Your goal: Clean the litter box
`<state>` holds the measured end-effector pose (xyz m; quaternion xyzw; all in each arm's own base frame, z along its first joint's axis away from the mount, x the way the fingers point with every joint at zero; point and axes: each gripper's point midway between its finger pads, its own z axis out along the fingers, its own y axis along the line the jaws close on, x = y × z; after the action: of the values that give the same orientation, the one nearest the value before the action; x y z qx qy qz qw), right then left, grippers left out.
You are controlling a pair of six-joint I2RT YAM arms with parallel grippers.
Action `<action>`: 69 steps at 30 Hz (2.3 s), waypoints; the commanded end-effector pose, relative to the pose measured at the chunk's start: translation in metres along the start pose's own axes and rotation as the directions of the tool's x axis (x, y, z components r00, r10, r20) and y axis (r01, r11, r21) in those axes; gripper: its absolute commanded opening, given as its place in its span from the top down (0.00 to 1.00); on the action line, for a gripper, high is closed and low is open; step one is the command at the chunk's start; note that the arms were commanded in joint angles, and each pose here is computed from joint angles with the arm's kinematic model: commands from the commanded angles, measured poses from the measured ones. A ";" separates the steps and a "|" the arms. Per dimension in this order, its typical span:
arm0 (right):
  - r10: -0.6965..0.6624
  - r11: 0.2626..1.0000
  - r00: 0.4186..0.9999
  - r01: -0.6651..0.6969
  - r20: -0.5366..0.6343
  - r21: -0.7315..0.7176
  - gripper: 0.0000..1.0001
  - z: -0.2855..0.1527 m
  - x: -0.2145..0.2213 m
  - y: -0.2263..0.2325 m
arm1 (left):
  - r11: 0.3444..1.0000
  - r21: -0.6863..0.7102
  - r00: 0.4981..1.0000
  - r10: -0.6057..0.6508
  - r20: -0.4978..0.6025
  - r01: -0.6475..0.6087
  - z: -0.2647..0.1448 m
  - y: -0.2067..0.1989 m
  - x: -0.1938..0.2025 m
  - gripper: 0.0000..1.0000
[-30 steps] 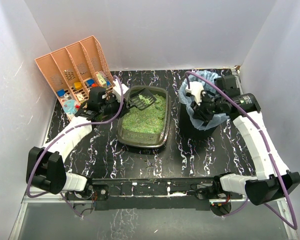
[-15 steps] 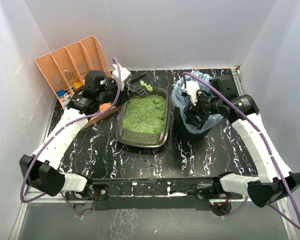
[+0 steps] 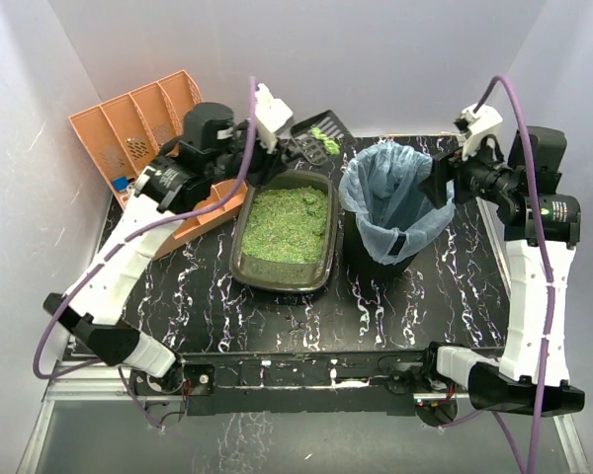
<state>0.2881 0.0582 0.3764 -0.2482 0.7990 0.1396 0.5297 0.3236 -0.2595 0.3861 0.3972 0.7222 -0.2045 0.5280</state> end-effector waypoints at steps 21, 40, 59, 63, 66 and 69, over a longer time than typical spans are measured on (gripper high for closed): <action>0.128 0.900 0.986 -0.159 0.102 0.405 0.28 -0.044 0.003 -0.078 | 0.578 -0.023 0.561 0.782 -0.272 -0.816 0.102 -0.115 -0.019 1.00; 0.120 0.907 0.987 -0.154 0.109 0.392 0.28 -0.044 0.005 -0.074 | 0.510 -0.097 0.518 0.822 -0.238 -0.855 0.098 -0.117 -0.053 1.00; 0.127 0.941 0.983 -0.161 0.129 0.298 0.28 -0.032 -0.025 -0.076 | 0.919 0.050 0.918 0.394 -0.048 -0.392 0.021 -0.073 -0.041 1.00; 0.128 0.947 0.984 -0.158 0.124 0.279 0.28 -0.028 -0.024 -0.076 | 0.965 0.057 0.966 0.258 -0.026 -0.256 -0.006 -0.049 -0.034 1.00; 0.138 0.952 0.983 -0.165 0.119 0.258 0.28 -0.023 -0.023 -0.077 | 0.982 0.051 0.983 0.181 -0.013 -0.180 -0.027 -0.033 -0.025 1.00; 0.148 0.956 0.982 -0.172 0.115 0.238 0.28 -0.018 -0.022 -0.077 | 0.994 0.029 0.994 0.105 -0.024 -0.104 -0.045 -0.017 -0.007 1.00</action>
<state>0.3181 -0.0136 0.3833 -0.0917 0.8242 0.0866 0.5521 0.3041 -0.2628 0.3982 0.4816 0.6946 -0.1177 0.5212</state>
